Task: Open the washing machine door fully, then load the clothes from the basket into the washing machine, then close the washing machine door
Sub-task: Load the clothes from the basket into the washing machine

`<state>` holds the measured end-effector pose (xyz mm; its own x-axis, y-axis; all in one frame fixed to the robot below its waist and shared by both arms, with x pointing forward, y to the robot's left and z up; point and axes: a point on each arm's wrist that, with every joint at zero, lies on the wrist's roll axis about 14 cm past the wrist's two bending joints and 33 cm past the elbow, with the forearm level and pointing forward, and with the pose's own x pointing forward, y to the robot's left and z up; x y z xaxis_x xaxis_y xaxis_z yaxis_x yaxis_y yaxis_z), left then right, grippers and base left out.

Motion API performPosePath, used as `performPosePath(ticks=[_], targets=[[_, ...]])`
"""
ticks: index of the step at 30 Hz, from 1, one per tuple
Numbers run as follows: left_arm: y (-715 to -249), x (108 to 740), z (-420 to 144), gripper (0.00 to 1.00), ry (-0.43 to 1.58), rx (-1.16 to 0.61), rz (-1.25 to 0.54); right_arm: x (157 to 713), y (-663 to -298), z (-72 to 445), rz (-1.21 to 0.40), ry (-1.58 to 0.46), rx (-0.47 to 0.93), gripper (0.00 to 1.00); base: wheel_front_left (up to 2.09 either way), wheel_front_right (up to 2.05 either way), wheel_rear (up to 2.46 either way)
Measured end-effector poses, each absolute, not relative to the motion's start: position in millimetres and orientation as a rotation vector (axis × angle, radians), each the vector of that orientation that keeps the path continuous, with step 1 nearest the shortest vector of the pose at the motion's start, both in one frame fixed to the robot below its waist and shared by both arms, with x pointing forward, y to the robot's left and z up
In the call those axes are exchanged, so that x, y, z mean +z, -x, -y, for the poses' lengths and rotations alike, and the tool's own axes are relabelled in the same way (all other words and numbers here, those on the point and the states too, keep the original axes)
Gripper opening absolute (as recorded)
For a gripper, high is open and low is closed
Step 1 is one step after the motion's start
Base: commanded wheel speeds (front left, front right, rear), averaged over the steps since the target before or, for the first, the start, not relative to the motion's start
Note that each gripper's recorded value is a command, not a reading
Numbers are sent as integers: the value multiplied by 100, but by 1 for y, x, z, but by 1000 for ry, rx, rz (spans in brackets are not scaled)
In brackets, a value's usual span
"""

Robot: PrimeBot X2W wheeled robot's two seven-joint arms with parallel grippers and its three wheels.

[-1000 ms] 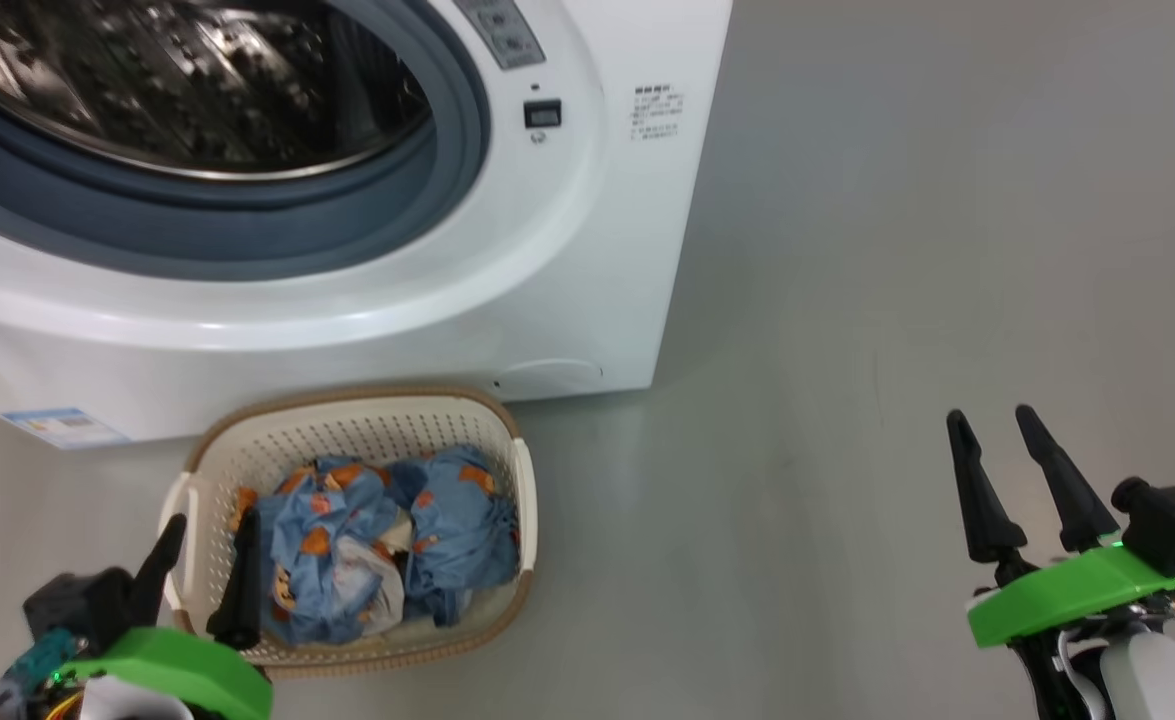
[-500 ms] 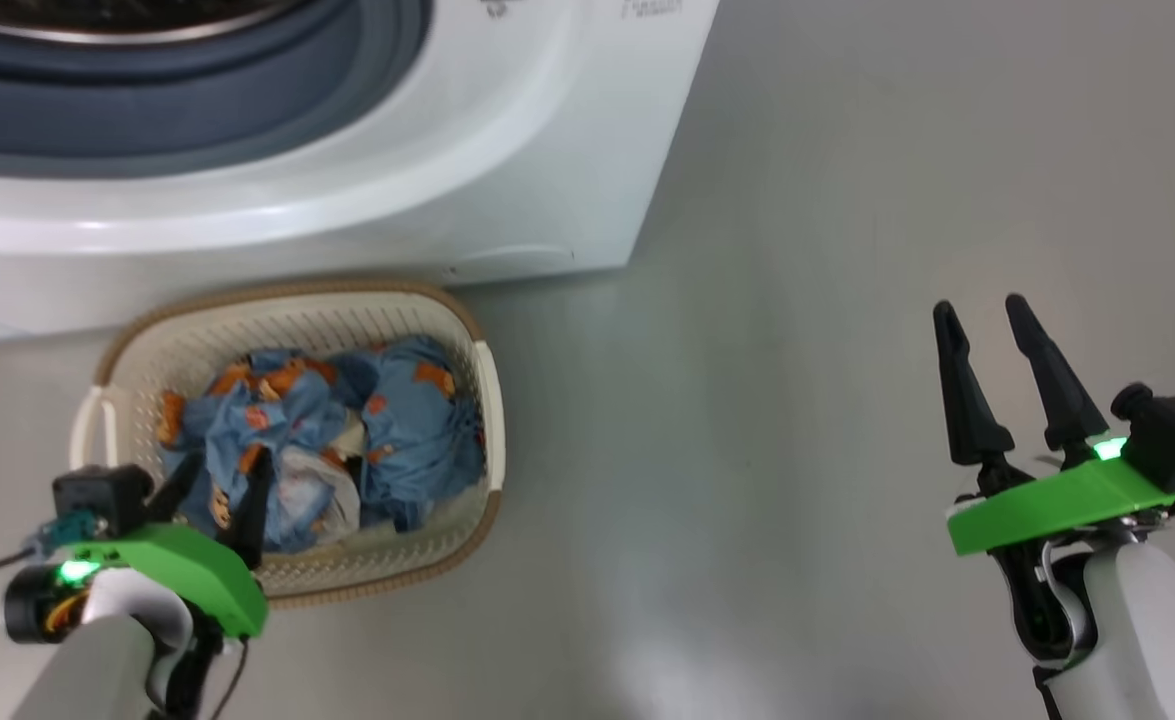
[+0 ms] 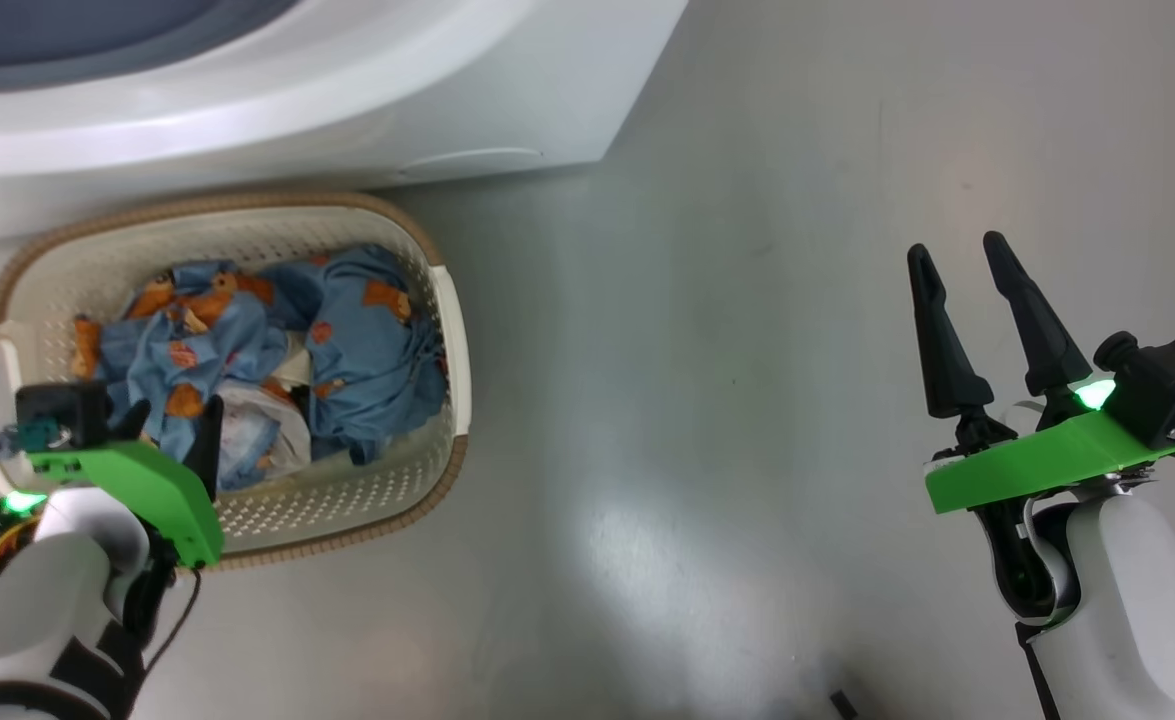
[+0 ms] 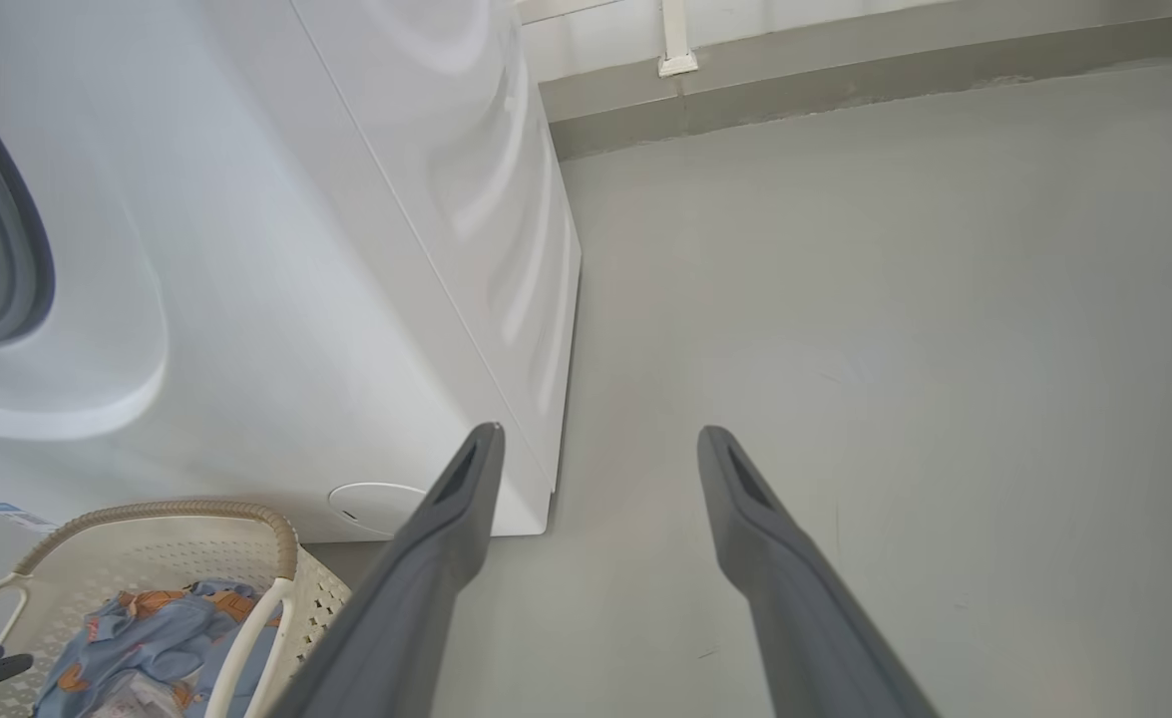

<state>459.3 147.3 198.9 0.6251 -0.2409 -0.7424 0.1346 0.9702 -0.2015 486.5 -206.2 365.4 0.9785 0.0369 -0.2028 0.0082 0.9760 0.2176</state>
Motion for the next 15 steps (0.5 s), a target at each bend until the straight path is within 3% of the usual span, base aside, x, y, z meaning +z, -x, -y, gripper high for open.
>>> performPosePath(ticks=[15], targets=[[-475, 156, -158, 100, 86, -203, -984, 331, -492, 204, -265, -205, 25, 100, 0, 0, 0]])
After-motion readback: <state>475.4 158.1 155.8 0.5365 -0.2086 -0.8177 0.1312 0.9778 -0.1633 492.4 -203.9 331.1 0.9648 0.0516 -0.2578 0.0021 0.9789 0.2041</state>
